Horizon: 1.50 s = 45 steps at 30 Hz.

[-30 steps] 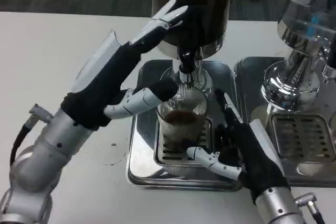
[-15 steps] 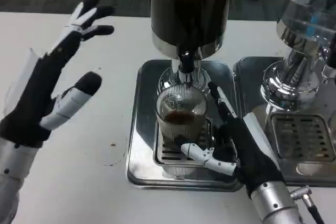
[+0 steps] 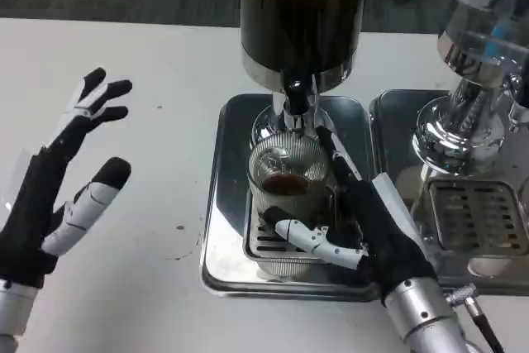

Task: Grasp the cup under the faucet to collect the drink, then remove the cup.

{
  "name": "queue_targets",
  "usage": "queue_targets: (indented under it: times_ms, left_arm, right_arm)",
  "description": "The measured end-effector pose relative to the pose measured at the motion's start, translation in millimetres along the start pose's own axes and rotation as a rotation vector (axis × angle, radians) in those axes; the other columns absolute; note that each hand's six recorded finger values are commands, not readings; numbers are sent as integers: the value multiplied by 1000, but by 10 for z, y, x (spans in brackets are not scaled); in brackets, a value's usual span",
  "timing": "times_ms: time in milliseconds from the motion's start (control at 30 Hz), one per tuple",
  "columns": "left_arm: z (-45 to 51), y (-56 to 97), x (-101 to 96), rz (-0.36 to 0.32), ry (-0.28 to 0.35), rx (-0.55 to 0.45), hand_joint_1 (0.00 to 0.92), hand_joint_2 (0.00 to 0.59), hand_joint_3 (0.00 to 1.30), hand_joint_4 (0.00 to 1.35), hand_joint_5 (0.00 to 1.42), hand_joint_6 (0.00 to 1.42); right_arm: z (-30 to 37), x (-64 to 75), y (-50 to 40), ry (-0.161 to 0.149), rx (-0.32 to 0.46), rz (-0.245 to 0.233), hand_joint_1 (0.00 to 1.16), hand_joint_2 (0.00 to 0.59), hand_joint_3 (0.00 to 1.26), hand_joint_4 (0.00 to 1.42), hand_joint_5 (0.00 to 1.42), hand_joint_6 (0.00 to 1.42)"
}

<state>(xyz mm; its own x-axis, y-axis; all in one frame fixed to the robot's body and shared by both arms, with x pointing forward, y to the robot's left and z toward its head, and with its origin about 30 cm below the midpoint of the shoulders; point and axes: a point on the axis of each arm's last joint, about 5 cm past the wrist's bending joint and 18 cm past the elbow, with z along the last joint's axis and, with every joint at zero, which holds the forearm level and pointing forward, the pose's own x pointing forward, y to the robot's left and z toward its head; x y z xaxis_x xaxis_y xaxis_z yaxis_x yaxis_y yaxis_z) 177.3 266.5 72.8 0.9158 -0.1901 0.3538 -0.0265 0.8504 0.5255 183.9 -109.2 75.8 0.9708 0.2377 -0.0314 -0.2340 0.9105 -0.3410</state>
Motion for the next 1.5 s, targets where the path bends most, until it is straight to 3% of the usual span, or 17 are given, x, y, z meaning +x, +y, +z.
queue_targets:
  times_ms: [133, 367, 600, 933, 1233, 1500]
  left_arm:
    - [-74, -70, -160, -63, 96, 13, 0, 155, 188, 0, 209, 26]
    - [-138, -193, -311, -161, 176, 19, 0, 158, 189, 0, 209, 25]
    - [-158, -181, -343, -142, 197, 25, 0, 158, 195, 0, 209, 31]
    - [-154, -211, -349, -174, 193, 25, 0, 158, 197, 0, 215, 38]
    - [-155, -199, -352, -174, 194, 28, 0, 158, 207, 0, 219, 41]
    - [-155, -199, -355, -174, 194, 28, 0, 157, 209, 0, 220, 42]
  right_arm:
    - [-14, 26, 30, 8, 17, 4, 737, 182, 0, 0, 0, 0]
    - [-45, 77, 44, 12, 24, 9, 765, 181, 0, 0, 0, 0]
    - [-54, 124, 72, 4, 37, 17, 796, 176, 0, 0, 0, 34]
    - [-59, 164, 108, -6, 61, 1, 844, 182, 0, 0, 29, 132]
    - [-58, 172, 135, -13, 73, -24, 903, 195, 27, 145, 157, 260]
    - [-52, 175, 149, -15, 68, -34, 929, 206, 169, 285, 261, 387]
